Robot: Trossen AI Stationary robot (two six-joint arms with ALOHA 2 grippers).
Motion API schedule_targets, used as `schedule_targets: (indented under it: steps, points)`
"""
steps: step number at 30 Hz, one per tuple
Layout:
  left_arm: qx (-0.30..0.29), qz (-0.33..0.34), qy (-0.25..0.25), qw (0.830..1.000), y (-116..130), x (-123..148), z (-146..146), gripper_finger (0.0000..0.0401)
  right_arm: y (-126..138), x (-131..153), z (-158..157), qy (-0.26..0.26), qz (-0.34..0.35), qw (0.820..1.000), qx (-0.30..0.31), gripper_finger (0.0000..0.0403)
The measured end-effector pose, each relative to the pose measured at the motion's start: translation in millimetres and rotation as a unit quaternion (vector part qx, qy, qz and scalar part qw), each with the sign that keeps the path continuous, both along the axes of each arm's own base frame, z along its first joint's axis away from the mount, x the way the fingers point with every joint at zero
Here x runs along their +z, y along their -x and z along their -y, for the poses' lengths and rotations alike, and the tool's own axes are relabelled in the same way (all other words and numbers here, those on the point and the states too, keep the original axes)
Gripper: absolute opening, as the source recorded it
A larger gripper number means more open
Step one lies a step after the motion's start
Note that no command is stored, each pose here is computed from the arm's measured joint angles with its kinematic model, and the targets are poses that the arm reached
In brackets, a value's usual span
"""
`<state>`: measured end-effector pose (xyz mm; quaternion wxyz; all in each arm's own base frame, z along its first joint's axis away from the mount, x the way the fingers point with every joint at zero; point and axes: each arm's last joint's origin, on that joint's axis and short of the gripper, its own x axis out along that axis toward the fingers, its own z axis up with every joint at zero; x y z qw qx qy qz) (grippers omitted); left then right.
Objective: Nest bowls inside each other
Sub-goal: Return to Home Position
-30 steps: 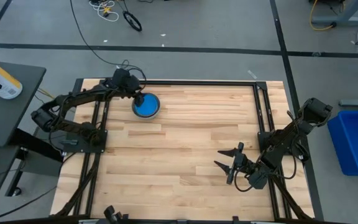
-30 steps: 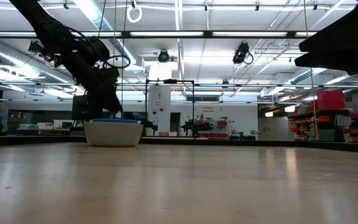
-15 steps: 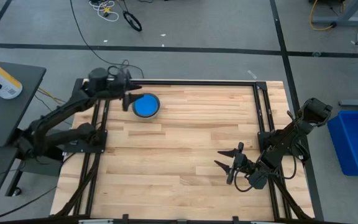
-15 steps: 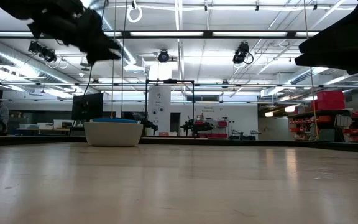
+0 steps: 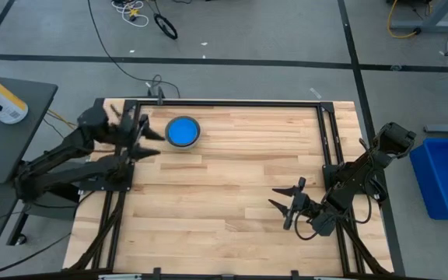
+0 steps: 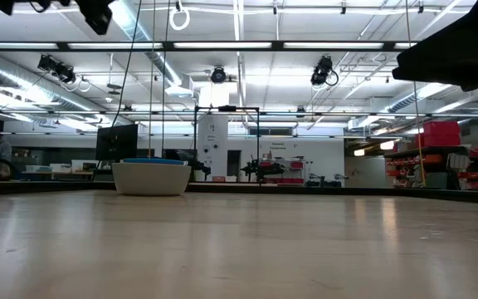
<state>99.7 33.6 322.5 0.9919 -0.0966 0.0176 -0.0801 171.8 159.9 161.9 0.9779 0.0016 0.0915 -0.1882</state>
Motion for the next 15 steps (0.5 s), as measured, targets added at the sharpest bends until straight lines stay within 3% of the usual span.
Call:
schedule_targets:
  steps: [7, 10, 15]
  points:
    - [-0.059, 0.001, 0.029, 0.998, 24.5, -10.0, 24.9, 0.0240, -0.9, 2.6, -1.2, 0.025, -0.004, 1.000, 0.009, 0.0175]
    - [-0.060, -0.007, 0.045, 0.997, 29.6, -24.9, 29.0, 0.0240, -1.2, 2.5, -1.9, -0.005, 0.002, 1.000, 0.016, 0.0169]
    - [-0.077, -0.021, 0.059, 0.995, 31.0, -54.1, 32.7, 0.0240, -0.4, 8.4, -11.3, -0.005, -0.015, 0.993, 0.120, 0.0158]
